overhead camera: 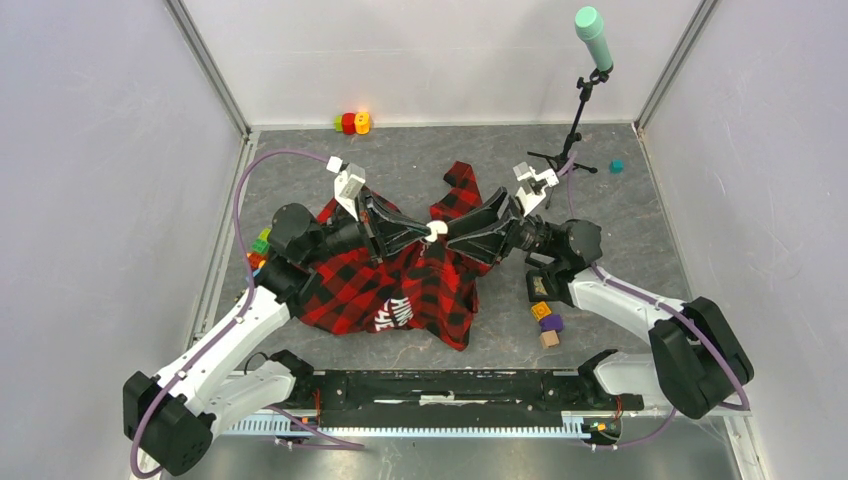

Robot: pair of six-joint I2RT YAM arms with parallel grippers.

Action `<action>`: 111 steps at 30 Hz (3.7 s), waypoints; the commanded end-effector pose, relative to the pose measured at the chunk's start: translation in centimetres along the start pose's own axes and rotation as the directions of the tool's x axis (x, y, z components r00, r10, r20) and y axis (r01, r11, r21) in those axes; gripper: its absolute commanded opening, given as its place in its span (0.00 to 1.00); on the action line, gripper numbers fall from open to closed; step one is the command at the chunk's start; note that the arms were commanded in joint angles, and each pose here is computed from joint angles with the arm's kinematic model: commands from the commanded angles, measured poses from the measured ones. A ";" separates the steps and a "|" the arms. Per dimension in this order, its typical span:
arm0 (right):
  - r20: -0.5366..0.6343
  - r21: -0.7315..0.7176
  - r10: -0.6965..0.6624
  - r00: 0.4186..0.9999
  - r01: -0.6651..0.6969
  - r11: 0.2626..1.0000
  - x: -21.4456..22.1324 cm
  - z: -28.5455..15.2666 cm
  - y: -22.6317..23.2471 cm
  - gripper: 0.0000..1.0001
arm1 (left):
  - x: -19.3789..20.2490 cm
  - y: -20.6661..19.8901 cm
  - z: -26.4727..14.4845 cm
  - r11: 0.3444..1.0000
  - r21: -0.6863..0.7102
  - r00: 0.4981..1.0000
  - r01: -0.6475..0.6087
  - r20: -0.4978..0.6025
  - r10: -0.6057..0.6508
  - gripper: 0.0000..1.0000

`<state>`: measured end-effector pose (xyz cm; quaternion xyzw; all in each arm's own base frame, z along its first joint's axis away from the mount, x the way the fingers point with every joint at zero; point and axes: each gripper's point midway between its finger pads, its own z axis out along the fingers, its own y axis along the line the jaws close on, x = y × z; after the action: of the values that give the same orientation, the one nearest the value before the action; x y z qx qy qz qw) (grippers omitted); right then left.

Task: Remove the brooch from the garment
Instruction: Remove the brooch from the clothes.

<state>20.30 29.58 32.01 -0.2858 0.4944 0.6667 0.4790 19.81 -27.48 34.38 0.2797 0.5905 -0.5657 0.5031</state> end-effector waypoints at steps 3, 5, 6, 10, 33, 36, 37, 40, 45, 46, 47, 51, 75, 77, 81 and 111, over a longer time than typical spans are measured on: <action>0.115 -0.054 0.015 0.993 -0.009 0.998 -3.4 1.2 1.7 0.47 | -2.7 -2.1 0.1 0.995 0.078 0.994 -0.056 0.101 0.048 0.02; 0.123 -0.061 0.042 0.991 -0.035 0.998 -3.6 1.4 1.7 0.43 | -2.6 -2.1 0.1 0.995 0.080 0.994 -0.058 0.099 0.050 0.02; 0.125 -0.063 0.056 0.991 -0.048 0.997 -3.6 1.5 1.7 0.40 | -2.6 -2.1 0.1 0.995 0.080 0.994 -0.060 0.101 0.052 0.02; 0.128 -0.048 0.094 0.987 -0.088 0.995 -3.4 1.7 1.1 0.34 | -2.5 -2.0 0.0 0.995 0.074 0.994 -0.064 0.098 0.057 0.02; 0.074 -0.013 0.117 0.990 -0.116 0.993 -2.0 2.8 0.4 0.23 | -2.3 -1.7 -0.1 0.996 0.050 0.994 -0.078 0.079 0.074 0.02; 0.068 -0.004 0.125 0.990 -0.125 0.992 -1.8 2.9 0.2 0.17 | -2.2 -1.7 -0.1 0.996 0.049 0.995 -0.075 0.070 0.072 0.02; 0.065 0.002 0.128 0.990 -0.129 0.992 -1.8 2.9 0.0 0.16 | -2.2 -1.7 0.0 0.996 0.050 0.995 -0.078 0.070 0.074 0.02; 0.048 0.030 0.135 0.990 -0.137 0.990 -1.4 3.0 -0.6 0.13 | -2.2 -1.7 -0.1 0.995 0.050 0.994 -0.082 0.070 0.078 0.02; 0.016 0.067 0.152 0.988 -0.153 0.986 -0.8 3.1 -1.5 0.07 | -2.2 -1.8 0.0 0.995 0.054 0.995 -0.081 0.063 0.078 0.02; 0.009 0.068 0.154 0.988 -0.154 0.986 -0.7 3.2 -1.6 0.06 | -2.2 -1.7 0.0 0.995 0.053 0.995 -0.081 0.061 0.077 0.02; 0.001 0.068 0.158 0.987 -0.157 0.985 -0.5 3.2 -1.7 0.05 | -2.1 -1.7 0.0 0.995 0.052 0.995 -0.080 0.058 0.077 0.02; -0.031 0.069 0.167 0.986 -0.164 0.984 0.1 3.4 -1.9 0.04 | -1.9 -1.5 0.0 0.996 0.042 0.996 -0.079 0.043 0.077 0.02; -0.222 0.155 0.007 0.975 0.029 0.987 4.0 1.4 -3.7 0.52 | -1.9 4.3 -2.1 0.934 -0.344 0.995 -0.094 -0.049 0.083 0.02; -0.261 0.182 -0.002 0.965 0.051 0.982 5.0 0.9 -4.4 0.53 | -2.1 4.2 -2.2 0.931 -0.351 0.995 -0.099 -0.065 0.081 0.02; -0.299 0.211 -0.006 0.954 0.072 0.975 5.7 0.5 -5.3 0.37 | -2.3 4.1 -2.3 0.929 -0.352 0.993 -0.116 -0.078 0.094 0.02; -0.263 0.496 -0.122 0.957 0.243 0.834 0.4 -3.3 -10.7 0.94 | 2.8 6.0 -4.0 0.909 -0.418 0.935 0.001 -0.321 -0.149 0.02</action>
<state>30.58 28.53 24.54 -0.2550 0.7006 0.4427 0.4982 23.70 -21.04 25.47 0.2497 0.8258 -0.3000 0.4071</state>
